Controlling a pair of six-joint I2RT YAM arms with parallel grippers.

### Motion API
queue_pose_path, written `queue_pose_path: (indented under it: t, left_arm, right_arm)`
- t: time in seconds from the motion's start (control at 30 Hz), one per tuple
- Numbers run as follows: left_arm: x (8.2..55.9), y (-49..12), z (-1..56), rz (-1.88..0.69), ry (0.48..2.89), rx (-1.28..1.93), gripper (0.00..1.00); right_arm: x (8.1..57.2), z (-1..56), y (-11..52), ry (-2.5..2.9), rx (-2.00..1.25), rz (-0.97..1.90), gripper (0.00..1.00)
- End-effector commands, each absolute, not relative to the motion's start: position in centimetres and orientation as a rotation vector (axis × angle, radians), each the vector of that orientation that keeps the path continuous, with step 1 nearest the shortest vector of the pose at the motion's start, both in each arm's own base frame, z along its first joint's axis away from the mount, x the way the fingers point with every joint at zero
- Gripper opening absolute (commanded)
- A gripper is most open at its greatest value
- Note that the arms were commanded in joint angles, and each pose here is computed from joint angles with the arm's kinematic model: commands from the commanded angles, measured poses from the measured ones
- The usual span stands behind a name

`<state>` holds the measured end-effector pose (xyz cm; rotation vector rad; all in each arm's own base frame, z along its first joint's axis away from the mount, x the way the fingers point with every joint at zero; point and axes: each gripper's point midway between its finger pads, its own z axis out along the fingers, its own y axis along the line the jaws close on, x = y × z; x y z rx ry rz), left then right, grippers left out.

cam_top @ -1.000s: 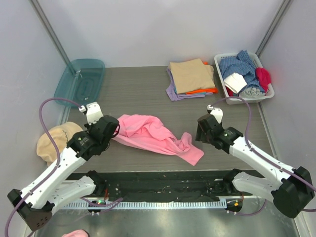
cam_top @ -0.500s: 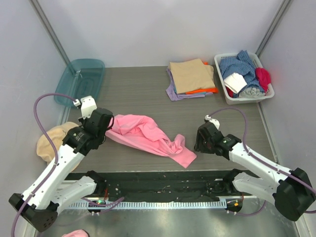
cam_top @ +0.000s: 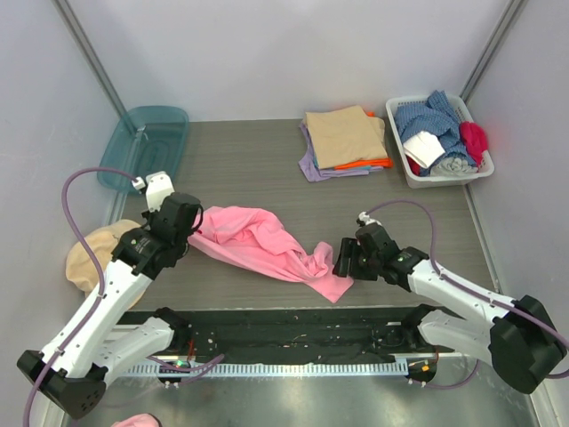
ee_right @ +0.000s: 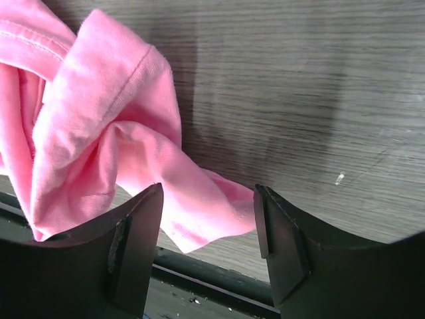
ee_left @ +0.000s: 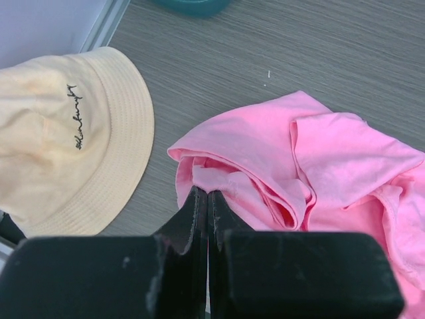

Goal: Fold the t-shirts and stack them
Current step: Flatten the tshirt out

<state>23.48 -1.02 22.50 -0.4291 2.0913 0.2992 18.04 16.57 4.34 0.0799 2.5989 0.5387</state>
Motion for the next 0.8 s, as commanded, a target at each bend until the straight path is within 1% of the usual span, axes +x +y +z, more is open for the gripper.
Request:
queue_pose_path:
  t: [0.0,0.17,0.2,0.27,0.3,0.43,0.47,0.53,0.57,0.6,0.63,0.67,0.73,0.77]
  left_arm:
    - [24.2,-1.1,23.8,0.269,2.041,-0.446,0.00]
    - [24.2,-1.1,23.5,0.264,2.048,-0.446,0.00]
    - [24.1,-1.0,23.4,0.264,2.048,-0.447,0.00]
    - [24.1,-1.2,23.3,0.252,2.049,-0.447,0.00]
    - [24.1,-1.2,23.2,0.248,2.049,-0.450,0.00]
    - [24.2,-1.4,23.0,0.231,2.060,-0.445,0.00]
    - [24.2,-1.6,22.9,0.221,2.064,-0.443,0.00]
    - [24.3,-1.8,22.5,0.212,2.072,-0.438,0.00]
    - [24.3,-2.0,22.3,0.206,2.077,-0.435,0.00]
    - [24.3,-2.1,22.3,0.198,2.076,-0.434,0.00]
    - [24.5,-2.2,22.1,0.197,2.081,-0.433,0.00]
    - [24.5,-2.3,22.0,0.194,2.086,-0.430,0.00]
    - [24.7,-2.7,21.9,0.174,2.091,-0.425,0.00]
    - [24.8,-2.8,21.9,0.170,2.091,-0.425,0.00]
  right_arm:
    - [18.1,4.3,17.8,2.590,0.035,0.616,0.65]
    - [17.4,3.6,17.9,2.625,0.031,0.632,0.65]
    - [17.2,3.5,18.0,2.629,0.028,0.640,0.50]
    - [17.0,3.6,18.2,2.634,0.034,0.661,0.22]
    - [17.0,3.7,18.2,2.631,0.040,0.668,0.01]
    - [18.0,5.6,17.5,2.557,0.110,0.633,0.01]
    - [19.1,7.5,17.1,2.478,0.137,0.615,0.01]
    - [19.6,8.8,15.2,2.447,0.186,0.498,0.01]
    - [20.5,11.2,15.0,2.381,0.204,0.497,0.01]
    - [21.2,12.1,13.9,2.342,0.237,0.425,0.01]
    - [21.0,12.7,13.2,2.346,0.244,0.385,0.01]
    - [21.6,14.7,12.9,2.305,0.260,0.374,0.01]
    - [21.6,15.3,10.9,2.305,0.292,0.243,0.01]
    - [22.0,16.9,10.5,2.280,0.313,0.221,0.01]
